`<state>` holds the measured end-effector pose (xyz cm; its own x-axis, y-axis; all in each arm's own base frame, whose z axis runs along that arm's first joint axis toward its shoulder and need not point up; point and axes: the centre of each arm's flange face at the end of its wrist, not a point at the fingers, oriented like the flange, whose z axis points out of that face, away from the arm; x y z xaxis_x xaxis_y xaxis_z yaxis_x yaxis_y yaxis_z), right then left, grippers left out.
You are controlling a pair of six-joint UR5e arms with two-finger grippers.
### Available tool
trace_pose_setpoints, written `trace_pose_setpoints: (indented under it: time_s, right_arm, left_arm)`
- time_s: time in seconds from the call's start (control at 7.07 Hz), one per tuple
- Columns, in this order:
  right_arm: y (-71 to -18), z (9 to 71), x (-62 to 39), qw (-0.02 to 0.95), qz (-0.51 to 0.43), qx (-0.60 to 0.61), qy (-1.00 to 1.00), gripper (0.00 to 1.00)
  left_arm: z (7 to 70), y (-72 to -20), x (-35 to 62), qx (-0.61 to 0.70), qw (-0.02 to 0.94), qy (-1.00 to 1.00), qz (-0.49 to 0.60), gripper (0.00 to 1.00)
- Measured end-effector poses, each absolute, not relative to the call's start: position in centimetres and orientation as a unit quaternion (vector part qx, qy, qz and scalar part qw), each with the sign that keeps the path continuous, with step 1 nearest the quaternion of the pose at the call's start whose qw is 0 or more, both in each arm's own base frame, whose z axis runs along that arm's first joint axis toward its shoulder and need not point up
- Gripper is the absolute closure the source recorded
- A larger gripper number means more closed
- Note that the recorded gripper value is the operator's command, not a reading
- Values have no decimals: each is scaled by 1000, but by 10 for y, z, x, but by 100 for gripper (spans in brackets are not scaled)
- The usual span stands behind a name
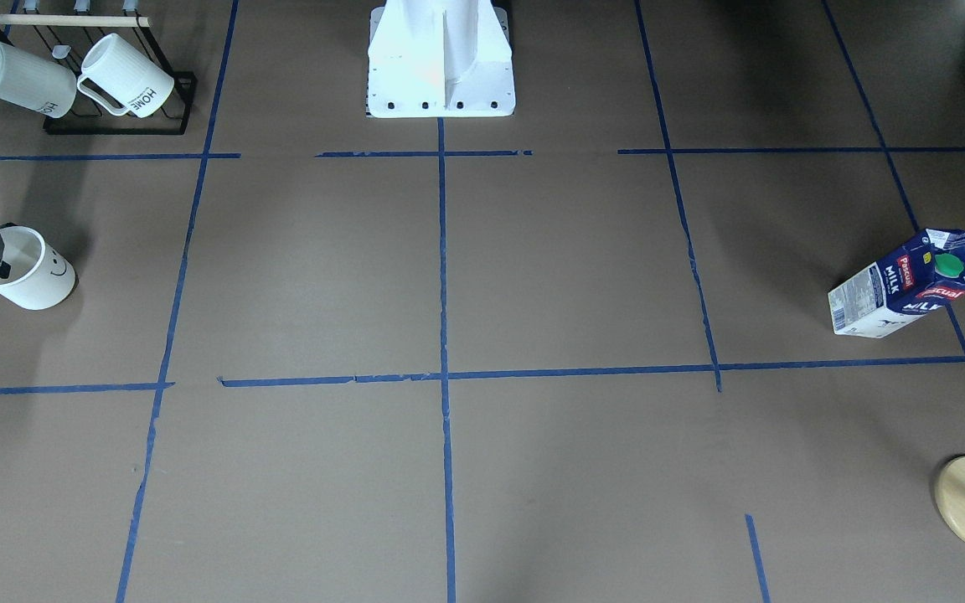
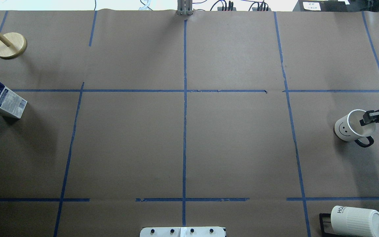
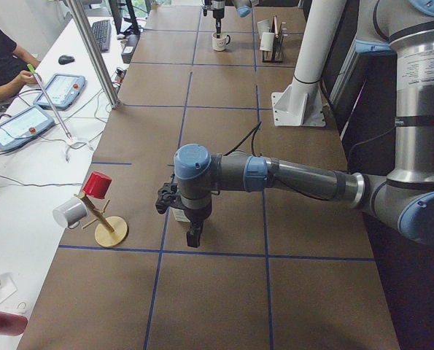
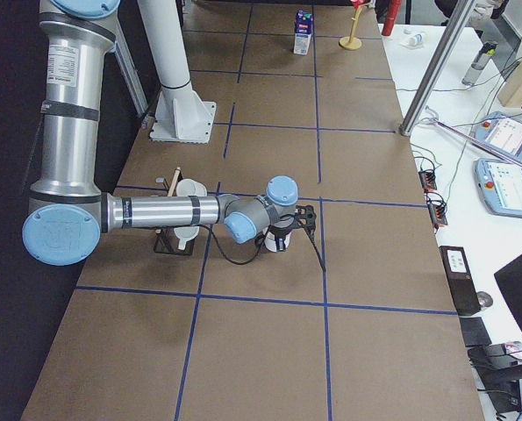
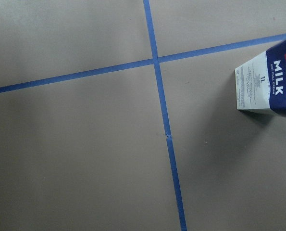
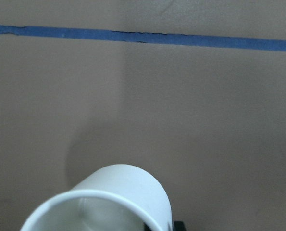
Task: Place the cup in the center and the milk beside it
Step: 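Lower the right gripper onto the white mug's rim and grasp it, then carry the white mug with the right gripper to the table's center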
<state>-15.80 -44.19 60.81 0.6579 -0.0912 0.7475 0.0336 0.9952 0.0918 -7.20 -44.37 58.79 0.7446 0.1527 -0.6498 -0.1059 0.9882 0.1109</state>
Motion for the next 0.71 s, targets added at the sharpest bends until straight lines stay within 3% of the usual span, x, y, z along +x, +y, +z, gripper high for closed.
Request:
trace_pose_setpoints:
  time_s: [0.28, 0.71]
  right_arm:
    - [-442, 566, -170, 900, -50, 52, -430, 100]
    - [-486, 321, -316, 878, -32, 24, -477, 100]
  left_arm:
    - [583, -447, -71, 37, 931, 358, 67, 0]
    - [581, -448, -69, 38, 926, 371, 66, 0]
